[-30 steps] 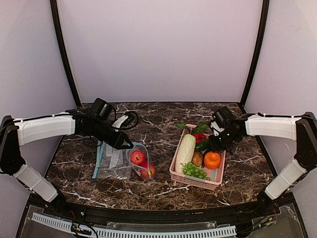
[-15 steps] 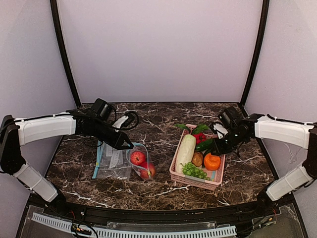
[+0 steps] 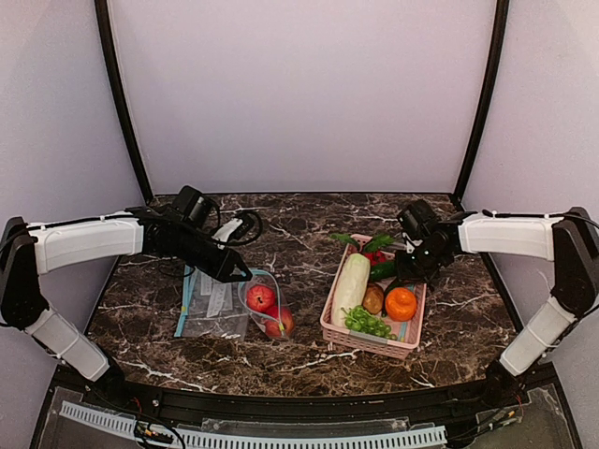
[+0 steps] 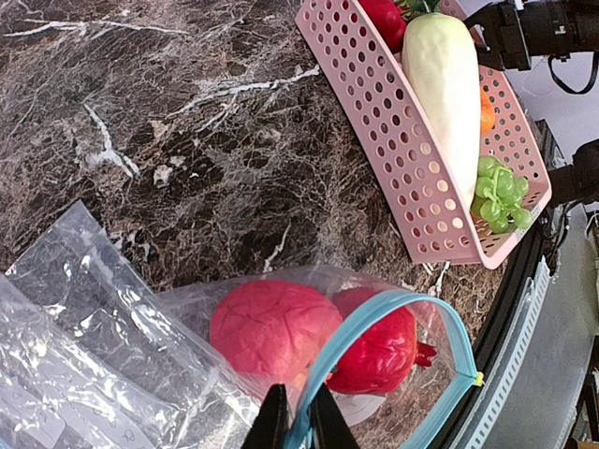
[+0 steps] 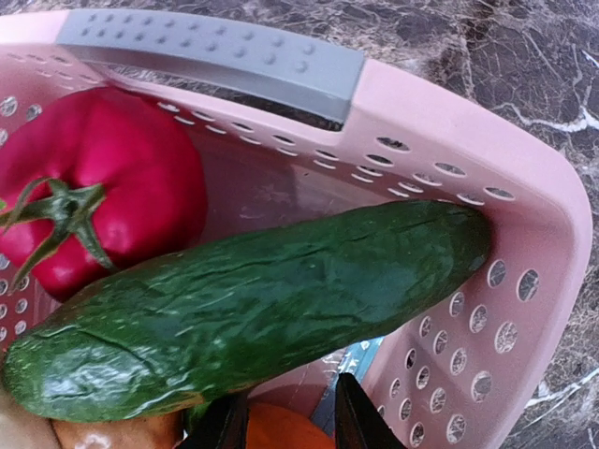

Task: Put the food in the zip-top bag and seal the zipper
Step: Pick up the fake vegetable from the bin.

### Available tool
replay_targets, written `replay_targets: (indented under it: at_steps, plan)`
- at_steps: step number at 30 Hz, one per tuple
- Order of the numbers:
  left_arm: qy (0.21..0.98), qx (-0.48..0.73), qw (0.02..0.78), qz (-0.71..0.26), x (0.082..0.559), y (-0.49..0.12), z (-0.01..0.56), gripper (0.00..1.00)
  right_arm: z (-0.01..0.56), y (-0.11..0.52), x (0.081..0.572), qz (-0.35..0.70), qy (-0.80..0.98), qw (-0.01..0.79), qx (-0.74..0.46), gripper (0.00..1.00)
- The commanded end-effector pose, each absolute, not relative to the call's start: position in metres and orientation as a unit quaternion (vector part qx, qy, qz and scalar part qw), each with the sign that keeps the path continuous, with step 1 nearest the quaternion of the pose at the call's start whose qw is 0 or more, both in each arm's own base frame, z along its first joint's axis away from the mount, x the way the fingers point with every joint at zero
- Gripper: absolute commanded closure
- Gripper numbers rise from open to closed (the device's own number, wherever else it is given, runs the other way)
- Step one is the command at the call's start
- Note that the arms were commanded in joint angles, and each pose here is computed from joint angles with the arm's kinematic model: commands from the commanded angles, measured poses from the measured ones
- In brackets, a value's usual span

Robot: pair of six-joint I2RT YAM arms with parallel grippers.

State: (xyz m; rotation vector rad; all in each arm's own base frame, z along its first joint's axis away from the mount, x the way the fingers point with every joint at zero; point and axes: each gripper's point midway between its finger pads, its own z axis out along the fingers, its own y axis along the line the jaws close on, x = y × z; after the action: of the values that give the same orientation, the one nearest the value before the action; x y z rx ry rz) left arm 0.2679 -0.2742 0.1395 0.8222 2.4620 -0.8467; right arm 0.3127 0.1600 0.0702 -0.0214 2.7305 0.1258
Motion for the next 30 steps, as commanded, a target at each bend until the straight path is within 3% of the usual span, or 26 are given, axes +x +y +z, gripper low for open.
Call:
replay_targets:
  at_steps: [1,10,20,23,30]
  plan:
    - [0.882,0.296,0.198,-0.307,0.261,-0.272,0.142,0.91,0.064,0.152,0.325,0.021,0.972,0.227,0.057,0.67]
    - [0.881,0.297,0.201,-0.309,0.260,-0.272,0.144,0.91,0.032,0.146,0.320,-0.020,0.976,0.203,0.081,0.46]
    - [0.880,0.297,0.202,-0.310,0.260,-0.272,0.145,0.91,0.005,0.161,0.322,0.010,0.981,0.179,0.075,0.37]
    - [0.880,0.297,0.202,-0.310,0.260,-0.272,0.145,0.91,0.001,0.168,0.322,0.030,0.981,0.176,0.075,0.46]
    - [0.882,0.296,0.200,-0.309,0.261,-0.273,0.143,0.91,0.028,0.179,0.320,0.085,0.974,0.198,0.077,0.85]
